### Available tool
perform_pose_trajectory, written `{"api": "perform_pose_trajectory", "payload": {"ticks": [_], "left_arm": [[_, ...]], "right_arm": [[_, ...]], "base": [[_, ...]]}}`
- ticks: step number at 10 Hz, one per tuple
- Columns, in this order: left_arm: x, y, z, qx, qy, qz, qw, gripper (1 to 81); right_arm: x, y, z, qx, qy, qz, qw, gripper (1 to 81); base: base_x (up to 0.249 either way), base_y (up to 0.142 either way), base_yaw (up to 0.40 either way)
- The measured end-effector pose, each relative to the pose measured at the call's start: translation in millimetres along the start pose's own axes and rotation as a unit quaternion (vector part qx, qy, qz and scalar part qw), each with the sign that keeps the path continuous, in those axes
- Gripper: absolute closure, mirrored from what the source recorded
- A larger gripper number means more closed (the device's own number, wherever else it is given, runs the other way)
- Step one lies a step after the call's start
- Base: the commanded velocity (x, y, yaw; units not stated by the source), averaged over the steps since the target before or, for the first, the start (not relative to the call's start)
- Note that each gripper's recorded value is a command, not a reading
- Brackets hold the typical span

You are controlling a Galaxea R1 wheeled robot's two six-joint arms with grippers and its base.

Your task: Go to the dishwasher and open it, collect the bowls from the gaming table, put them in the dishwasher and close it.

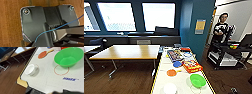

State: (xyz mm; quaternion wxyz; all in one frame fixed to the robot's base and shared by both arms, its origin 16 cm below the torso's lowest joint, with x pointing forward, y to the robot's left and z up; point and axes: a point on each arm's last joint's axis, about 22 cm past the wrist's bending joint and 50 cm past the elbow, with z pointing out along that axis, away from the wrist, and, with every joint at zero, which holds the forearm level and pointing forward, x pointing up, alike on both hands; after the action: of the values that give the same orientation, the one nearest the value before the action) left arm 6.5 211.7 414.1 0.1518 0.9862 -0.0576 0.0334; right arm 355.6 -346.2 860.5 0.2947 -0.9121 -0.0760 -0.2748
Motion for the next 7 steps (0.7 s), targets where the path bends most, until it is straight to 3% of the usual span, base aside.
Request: {"api": "perform_pose_trajectory", "payload": {"ticks": [2,3,4,6,7], "left_arm": [[1,4.2,1,-0.003,0.0,0.0,1.0,1.0],[1,8.9,2,-0.005,0.0,-0.001,1.0,1.0],[0,9.4,2,-0.006,0.0,-0.003,1.0,1.0],[1,8.7,3,-0.005,-0.001,-0.009,0.9999,1.0],[-2,9.1,3,-0.006,-0.005,-0.01,0.9999,1.0]], "right_arm": [[31,18,-27,-0.029,0.023,-0.005,0.9993,1.0],[71,39,-54,-0.061,0.054,-0.015,0.9966,1.0],[89,53,-64,-0.079,0.066,-0.015,0.9946,1.0],[107,89,-76,-0.12,0.068,-0.007,0.9905,1.0],[124,100,-76,-0.13,0.076,-0.008,0.9886,1.0]], "base": [[0.0,0.0,0.0],[0.0,0.0,0.0],[0.0,0.0,0.0],[0.0,0.0,0.0],[0.0,0.0,0.0]]}}
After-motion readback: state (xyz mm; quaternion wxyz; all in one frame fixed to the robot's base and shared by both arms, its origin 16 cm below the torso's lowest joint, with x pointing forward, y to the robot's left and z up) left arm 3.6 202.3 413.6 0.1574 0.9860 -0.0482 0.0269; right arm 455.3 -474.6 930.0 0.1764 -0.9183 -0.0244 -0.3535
